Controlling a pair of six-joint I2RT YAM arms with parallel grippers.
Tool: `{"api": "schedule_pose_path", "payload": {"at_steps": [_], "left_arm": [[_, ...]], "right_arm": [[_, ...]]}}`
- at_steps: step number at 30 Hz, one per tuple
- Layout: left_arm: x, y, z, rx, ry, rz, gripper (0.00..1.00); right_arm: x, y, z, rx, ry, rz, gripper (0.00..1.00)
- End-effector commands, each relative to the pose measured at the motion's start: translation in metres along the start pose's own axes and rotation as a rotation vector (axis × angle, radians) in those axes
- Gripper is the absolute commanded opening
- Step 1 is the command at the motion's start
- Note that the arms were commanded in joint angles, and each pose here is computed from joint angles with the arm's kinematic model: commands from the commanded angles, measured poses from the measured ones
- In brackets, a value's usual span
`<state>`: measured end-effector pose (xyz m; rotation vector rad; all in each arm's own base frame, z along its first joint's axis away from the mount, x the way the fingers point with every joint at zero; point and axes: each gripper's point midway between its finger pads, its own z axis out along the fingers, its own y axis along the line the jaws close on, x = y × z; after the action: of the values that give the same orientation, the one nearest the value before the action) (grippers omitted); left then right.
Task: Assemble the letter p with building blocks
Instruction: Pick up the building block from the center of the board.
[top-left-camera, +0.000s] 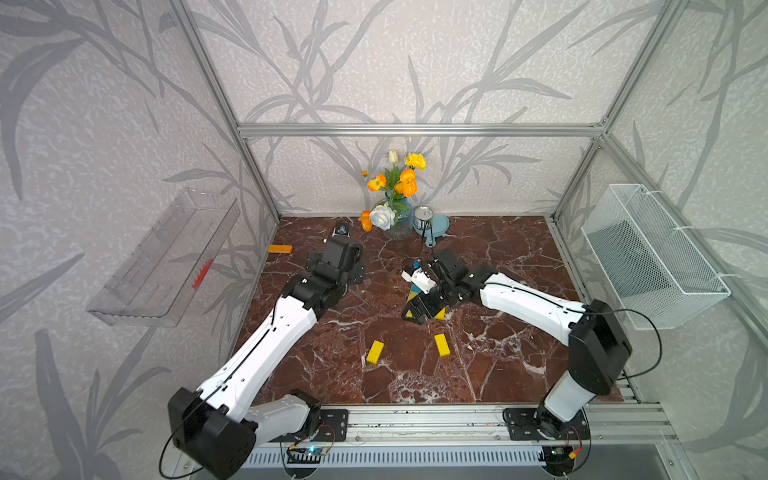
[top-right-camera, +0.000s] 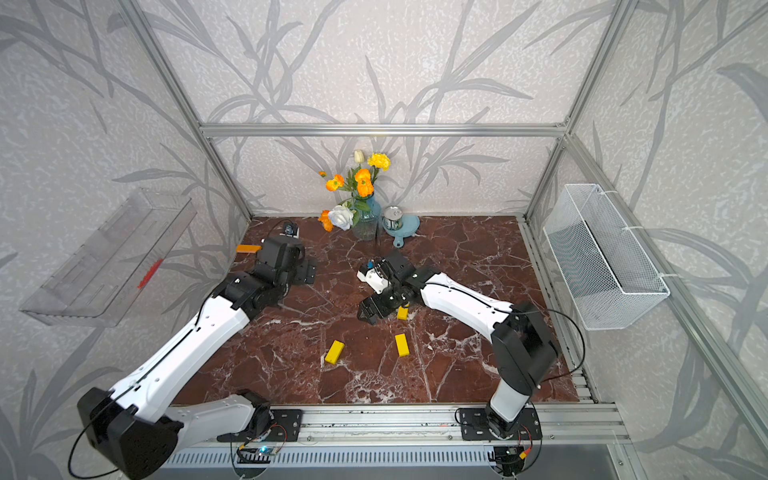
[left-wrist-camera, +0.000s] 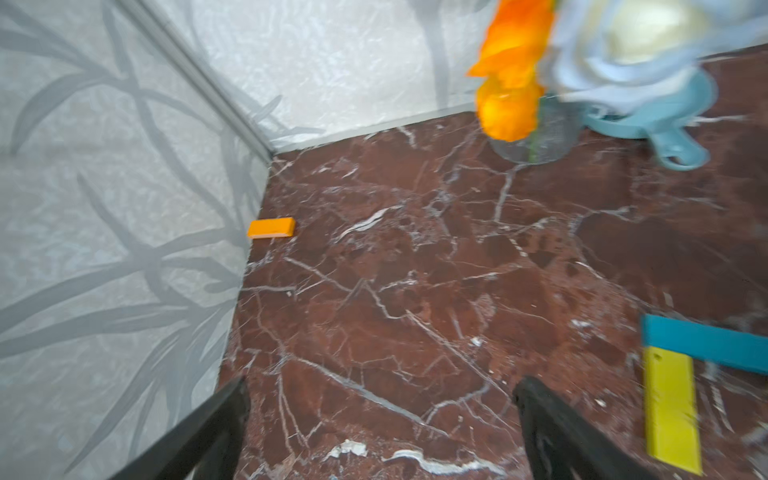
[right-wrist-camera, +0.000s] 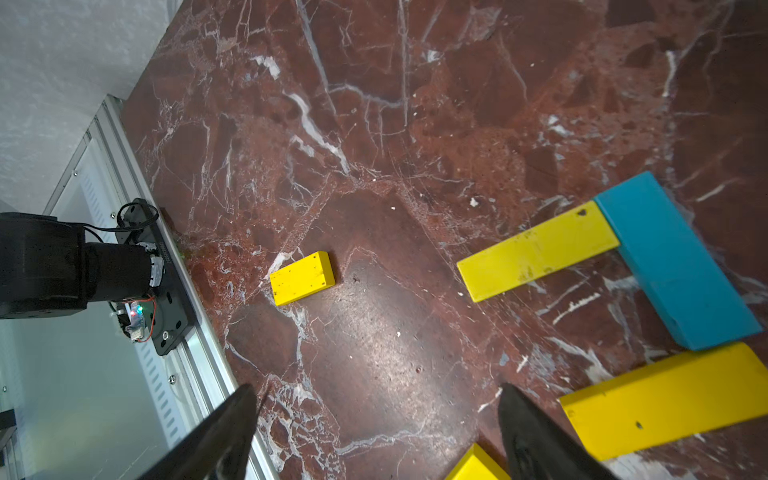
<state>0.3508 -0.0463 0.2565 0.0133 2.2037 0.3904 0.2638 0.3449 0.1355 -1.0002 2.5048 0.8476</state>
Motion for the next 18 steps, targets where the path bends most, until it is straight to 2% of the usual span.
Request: {"api": "schedule_pose_path", "payload": {"at_steps": [1, 5, 9, 15, 18], "left_arm": [[0.008, 0.031, 0.033, -0.149, 0.071, -0.099, 1.0], [0.016, 0.051, 0.08, -0.225, 0.142, -0.19, 1.0], [0.015, 0.063, 0.13, -0.197, 0.214, -0.297, 1.0], [-0.004, 0.088, 0.181, -0.126, 0.204, -0.492, 1.0], [-0.01, 0.105, 0.201, -0.172, 0.225, -0.559, 1.0]], "right_arm": [[0.006, 0.002, 0.008, -0.024, 0.048, 0.015, 0.9], [0.019, 0.003, 0.011, -0.043, 0.065, 0.034, 0.9], [0.046, -0.006, 0.013, -0.011, 0.116, 0.042, 0.9], [0.065, -0.017, -0.003, 0.059, 0.127, 0.047, 0.91], [0.064, -0.026, -0.01, 0.054, 0.118, 0.082, 0.91]]}}
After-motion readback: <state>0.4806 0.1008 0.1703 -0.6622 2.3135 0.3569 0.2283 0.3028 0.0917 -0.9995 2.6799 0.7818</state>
